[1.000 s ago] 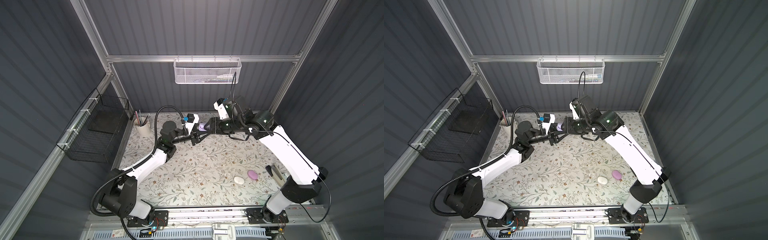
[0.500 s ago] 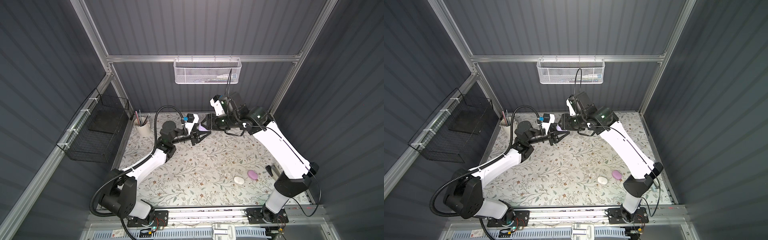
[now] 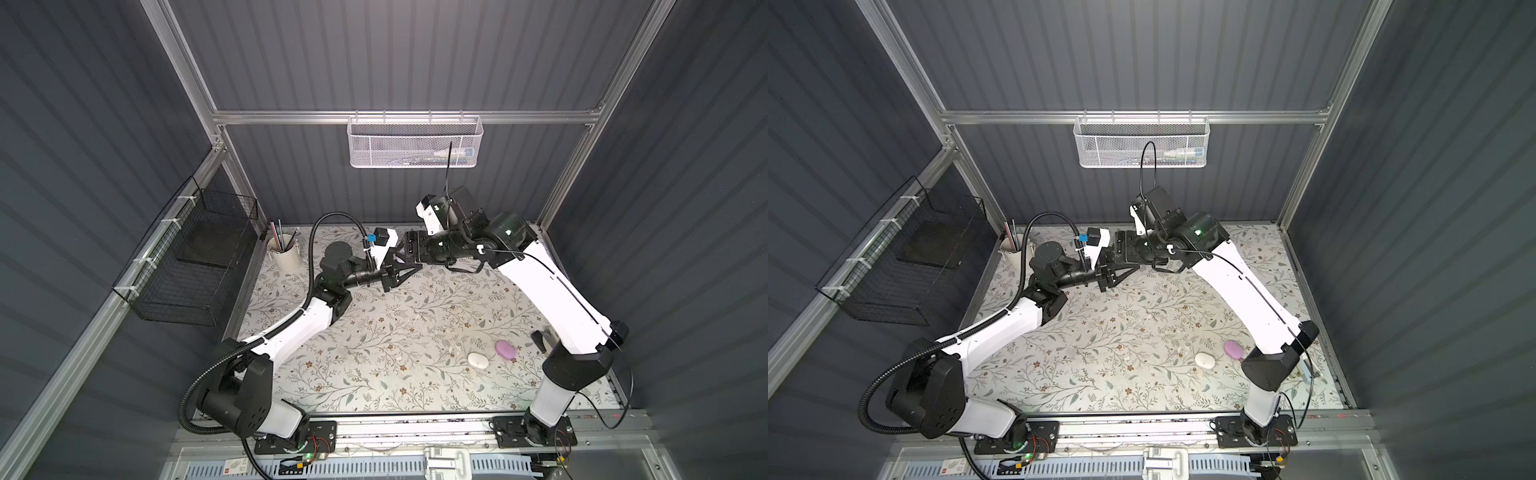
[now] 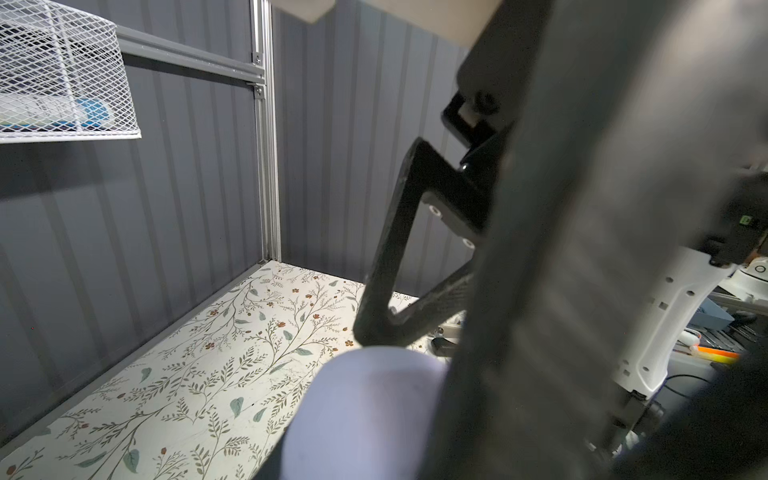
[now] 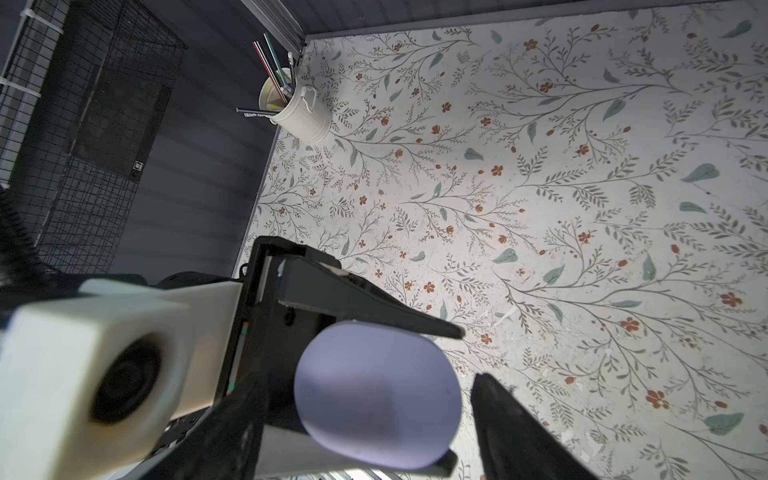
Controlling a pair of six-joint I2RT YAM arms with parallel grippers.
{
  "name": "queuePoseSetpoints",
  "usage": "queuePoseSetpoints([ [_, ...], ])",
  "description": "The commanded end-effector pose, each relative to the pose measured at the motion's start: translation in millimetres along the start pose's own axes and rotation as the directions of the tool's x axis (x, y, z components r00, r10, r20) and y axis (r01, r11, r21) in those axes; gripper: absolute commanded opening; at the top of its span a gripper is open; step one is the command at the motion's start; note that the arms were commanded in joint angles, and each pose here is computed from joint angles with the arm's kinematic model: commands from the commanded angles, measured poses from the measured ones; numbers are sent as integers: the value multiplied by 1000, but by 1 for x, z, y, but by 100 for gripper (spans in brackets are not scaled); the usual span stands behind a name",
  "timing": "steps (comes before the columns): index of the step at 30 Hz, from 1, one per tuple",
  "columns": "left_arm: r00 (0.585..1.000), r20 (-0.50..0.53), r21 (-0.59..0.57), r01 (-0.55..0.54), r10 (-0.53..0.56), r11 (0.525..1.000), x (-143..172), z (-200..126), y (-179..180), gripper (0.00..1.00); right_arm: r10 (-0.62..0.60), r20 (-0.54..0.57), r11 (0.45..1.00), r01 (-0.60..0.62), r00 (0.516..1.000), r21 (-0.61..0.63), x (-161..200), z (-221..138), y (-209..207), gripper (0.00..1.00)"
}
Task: Insert wireless bluetooth earbuds into charging case
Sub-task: Place the charging case at the center of the table.
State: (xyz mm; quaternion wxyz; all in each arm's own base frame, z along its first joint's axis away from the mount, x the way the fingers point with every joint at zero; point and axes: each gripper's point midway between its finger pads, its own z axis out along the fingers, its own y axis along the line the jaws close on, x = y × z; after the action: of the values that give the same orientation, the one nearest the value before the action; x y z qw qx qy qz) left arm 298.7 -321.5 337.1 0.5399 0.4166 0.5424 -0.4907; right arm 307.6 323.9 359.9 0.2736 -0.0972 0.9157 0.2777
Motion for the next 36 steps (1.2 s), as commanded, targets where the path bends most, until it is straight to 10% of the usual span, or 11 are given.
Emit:
queuePoseSetpoints([
  [1,997,41,21,-63,62,998,-20,-3,-12,6,9,-24,1000,-10,1000,-12,3,6,4,76],
  [8,998,30,17,-48,48,999,-17,-5,-12,11,27,-24,1000,-27,999,-4,5,7,-2,54],
  [13,999,-30,-40,22,-24,999,7,-12,-9,99,72,45,996,-75,996,53,8,3,-35,48],
  [25,950,-239,-411,90,-203,907,114,-80,4,100,97,83,933,-120,992,340,93,75,-186,48],
  [36,933,-261,-628,30,-247,778,145,-123,31,100,121,-44,886,-88,992,455,166,148,-252,52],
])
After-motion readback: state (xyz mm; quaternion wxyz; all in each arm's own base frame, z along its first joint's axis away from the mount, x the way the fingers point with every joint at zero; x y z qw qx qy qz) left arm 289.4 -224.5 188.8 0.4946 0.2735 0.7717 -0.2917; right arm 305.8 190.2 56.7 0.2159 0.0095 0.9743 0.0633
